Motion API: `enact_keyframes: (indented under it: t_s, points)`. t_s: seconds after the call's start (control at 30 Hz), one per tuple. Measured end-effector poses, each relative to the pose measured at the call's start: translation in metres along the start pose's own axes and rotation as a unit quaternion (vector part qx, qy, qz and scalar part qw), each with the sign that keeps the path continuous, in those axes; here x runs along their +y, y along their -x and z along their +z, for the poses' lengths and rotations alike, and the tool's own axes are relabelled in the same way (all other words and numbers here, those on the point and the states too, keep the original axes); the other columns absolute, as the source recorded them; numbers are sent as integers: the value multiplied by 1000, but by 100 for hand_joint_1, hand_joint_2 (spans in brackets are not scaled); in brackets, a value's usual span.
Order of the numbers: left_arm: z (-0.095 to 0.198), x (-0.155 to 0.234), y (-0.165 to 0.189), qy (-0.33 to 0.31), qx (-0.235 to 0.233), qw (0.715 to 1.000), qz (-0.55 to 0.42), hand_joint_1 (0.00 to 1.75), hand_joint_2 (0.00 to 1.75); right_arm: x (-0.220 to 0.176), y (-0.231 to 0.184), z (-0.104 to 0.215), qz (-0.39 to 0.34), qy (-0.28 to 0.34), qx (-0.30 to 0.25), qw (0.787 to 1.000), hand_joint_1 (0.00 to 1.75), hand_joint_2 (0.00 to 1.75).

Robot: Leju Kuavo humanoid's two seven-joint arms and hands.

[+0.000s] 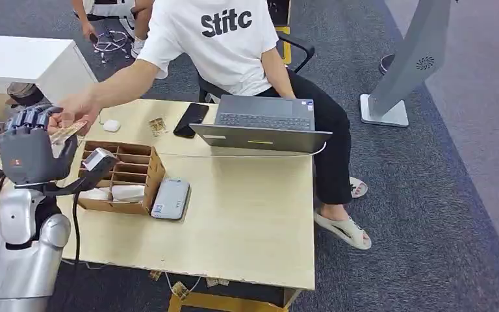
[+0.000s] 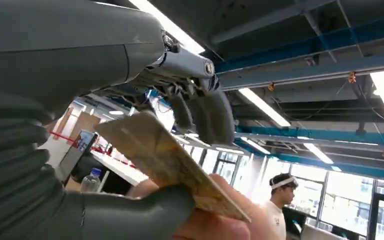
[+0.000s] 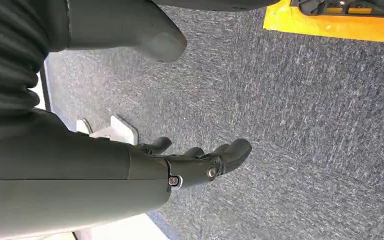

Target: Pass the card to the sensor for recognition and then transmit it.

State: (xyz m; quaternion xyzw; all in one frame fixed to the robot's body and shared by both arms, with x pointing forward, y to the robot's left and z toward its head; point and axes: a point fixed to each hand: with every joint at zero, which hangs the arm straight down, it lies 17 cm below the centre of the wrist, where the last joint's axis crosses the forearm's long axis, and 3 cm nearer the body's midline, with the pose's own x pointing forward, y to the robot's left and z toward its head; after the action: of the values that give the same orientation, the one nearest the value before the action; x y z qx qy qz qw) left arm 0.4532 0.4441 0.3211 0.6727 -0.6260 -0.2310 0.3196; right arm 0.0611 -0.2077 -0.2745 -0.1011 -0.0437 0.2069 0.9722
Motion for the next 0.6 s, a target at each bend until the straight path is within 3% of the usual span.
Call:
enact_keyframes:
  t_s: [0.33, 0.6]
  points:
    - [5, -7, -7, 13, -7, 1000, 5, 175, 175, 0, -1, 0, 5, 1, -2, 1000, 0, 175]
    - [20, -32, -51, 58, -42, 996, 59, 175, 175, 0, -1, 0, 8, 1, -3, 1000, 0, 175]
